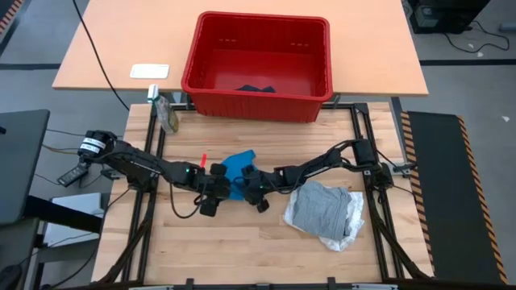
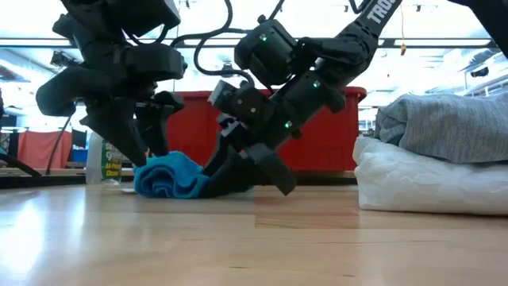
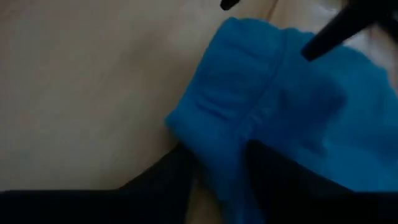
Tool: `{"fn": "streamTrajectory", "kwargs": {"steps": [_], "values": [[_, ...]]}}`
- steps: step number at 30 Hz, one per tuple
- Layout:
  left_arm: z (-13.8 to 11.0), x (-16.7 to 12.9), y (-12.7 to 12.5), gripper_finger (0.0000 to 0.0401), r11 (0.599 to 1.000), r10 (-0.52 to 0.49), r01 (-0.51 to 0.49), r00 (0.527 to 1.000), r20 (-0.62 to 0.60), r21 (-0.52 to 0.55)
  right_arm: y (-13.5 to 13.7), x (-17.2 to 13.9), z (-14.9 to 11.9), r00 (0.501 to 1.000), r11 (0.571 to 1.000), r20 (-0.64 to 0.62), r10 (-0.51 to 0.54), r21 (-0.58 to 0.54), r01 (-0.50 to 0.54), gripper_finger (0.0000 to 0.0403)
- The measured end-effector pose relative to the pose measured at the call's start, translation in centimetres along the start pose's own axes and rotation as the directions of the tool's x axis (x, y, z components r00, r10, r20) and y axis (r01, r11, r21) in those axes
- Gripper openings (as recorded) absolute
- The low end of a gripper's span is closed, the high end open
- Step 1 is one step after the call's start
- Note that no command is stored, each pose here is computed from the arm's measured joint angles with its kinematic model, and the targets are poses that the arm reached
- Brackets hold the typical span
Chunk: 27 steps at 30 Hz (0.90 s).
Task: Fold laundry
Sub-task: Fold the light blue short on the table
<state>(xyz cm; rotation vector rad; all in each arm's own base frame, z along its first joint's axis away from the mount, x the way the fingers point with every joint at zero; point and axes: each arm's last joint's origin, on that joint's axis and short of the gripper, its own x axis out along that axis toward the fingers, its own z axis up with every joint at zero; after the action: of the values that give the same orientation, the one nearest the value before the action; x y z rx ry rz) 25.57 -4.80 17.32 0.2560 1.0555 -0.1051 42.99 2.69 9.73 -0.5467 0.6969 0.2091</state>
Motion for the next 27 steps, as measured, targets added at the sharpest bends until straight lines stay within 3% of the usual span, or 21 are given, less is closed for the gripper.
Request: {"fn": "streamTrajectory", "kwargs": {"steps": [5, 8, 11, 15, 18, 23, 27], "values": [[-0.2, -0.4, 0.0, 0.022, 0.997, 0.002, -0.003, 1.0, -0.015, -0.083, -0.4, -0.6, -0.2, 0.999, 0.964, -0.028, 0.043, 0.264, -0.034, 0.0025], [-0.7, -1.3, 0.1, 0.022, 0.993, -0.001, -0.004, 0.999, -0.044, -0.114, -1.5, -1.8, 0.0, 0.998, 0.886, -0.033, 0.049, 0.463, -0.028, 0.0019], [-0.9, -2.5, 0.3, 0.022, 0.989, -0.001, -0.007, 0.999, -0.05, -0.148, -3.6, -4.2, 1.3, 0.998, 0.795, 0.042, 0.04, 0.604, -0.057, 0.0013], [-0.5, -4.8, 0.6, 0.022, 0.982, 0.032, -0.034, 0.999, -0.016, -0.184, -6.8, -8.3, 3.2, 0.978, 0.702, 0.206, 0.044, 0.69, -0.176, 0.0013], [0.0, -6.9, 1.2, 0.022, 0.968, 0.154, -0.147, 0.988, 0.017, -0.204, -9.1, -11.7, 3.7, 0.957, 0.642, 0.286, 0.046, 0.725, -0.248, 0.0013], [1.1, -10.5, 2.6, 0.022, 0.879, 0.415, -0.359, 0.901, 0.129, -0.315, -11.6, -16.0, 3.7, 0.938, 0.563, 0.344, 0.036, 0.768, -0.303, 0.0013], [1.9, -12.0, 3.3, 0.022, 0.845, 0.469, -0.356, 0.852, 0.233, -0.4, -12.5, -18.4, 3.7, 0.923, 0.534, 0.384, 0.026, 0.775, -0.337, 0.0013]]}}
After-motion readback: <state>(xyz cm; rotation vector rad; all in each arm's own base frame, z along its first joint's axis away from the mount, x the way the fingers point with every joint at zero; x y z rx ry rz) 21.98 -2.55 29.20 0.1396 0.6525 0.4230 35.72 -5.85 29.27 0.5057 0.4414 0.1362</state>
